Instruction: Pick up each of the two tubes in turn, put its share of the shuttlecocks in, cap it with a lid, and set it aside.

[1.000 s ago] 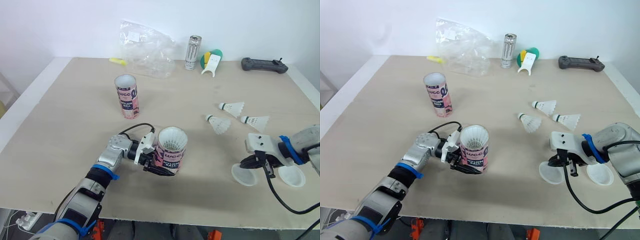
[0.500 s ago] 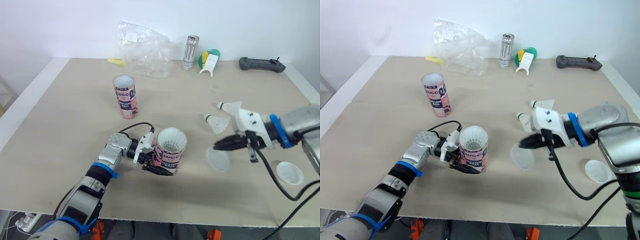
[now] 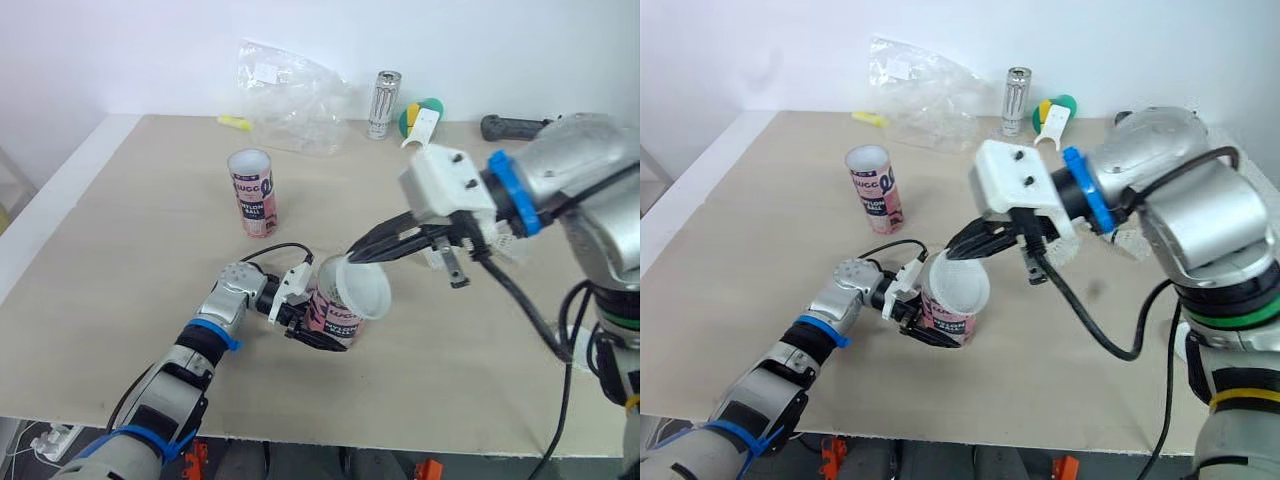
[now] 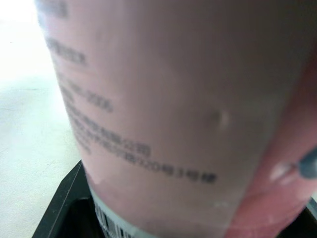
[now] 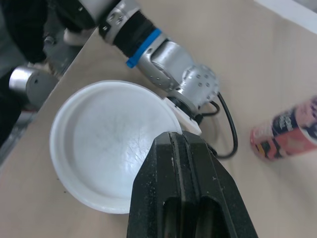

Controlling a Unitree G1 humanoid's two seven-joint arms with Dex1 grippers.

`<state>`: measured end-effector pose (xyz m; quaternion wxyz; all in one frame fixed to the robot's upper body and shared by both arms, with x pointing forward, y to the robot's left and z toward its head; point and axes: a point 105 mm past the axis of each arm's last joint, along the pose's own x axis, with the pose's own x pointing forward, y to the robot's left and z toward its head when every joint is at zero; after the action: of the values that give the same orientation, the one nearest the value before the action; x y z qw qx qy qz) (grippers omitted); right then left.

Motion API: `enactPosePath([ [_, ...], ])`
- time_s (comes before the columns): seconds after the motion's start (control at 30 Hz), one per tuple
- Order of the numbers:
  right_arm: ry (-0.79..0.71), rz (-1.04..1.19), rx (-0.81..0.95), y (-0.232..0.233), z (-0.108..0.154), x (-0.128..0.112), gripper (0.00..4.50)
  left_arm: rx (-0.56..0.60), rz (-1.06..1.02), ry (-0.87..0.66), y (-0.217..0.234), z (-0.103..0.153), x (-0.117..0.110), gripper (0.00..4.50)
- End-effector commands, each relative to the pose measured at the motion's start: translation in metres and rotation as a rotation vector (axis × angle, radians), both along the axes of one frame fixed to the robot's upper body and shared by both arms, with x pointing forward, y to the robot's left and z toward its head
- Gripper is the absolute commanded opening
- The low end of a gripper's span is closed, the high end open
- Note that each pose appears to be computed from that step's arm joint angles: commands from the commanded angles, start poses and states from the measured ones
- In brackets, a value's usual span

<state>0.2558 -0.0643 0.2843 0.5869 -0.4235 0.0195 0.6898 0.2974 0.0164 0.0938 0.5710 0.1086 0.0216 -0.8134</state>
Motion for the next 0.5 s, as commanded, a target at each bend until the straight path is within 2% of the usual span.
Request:
enactPosePath([
  [0.03,-0.091,0.064,-0.026,0.011,0.013,-0.001,0.06,0.117,-0.029,0.026,0.002,-0.021,-0.006,2.83],
  [0.3,-0.184,0.048,-0.171,0.002,0.0,0.02,0.06,0.123,-0.034,0.02,0.002,-0.021,-0.004,2.83],
  [0.5,-0.207,0.068,-0.208,-0.006,0.002,0.018,0.06,0.128,-0.026,0.027,0.005,-0.024,-0.005,2.83],
])
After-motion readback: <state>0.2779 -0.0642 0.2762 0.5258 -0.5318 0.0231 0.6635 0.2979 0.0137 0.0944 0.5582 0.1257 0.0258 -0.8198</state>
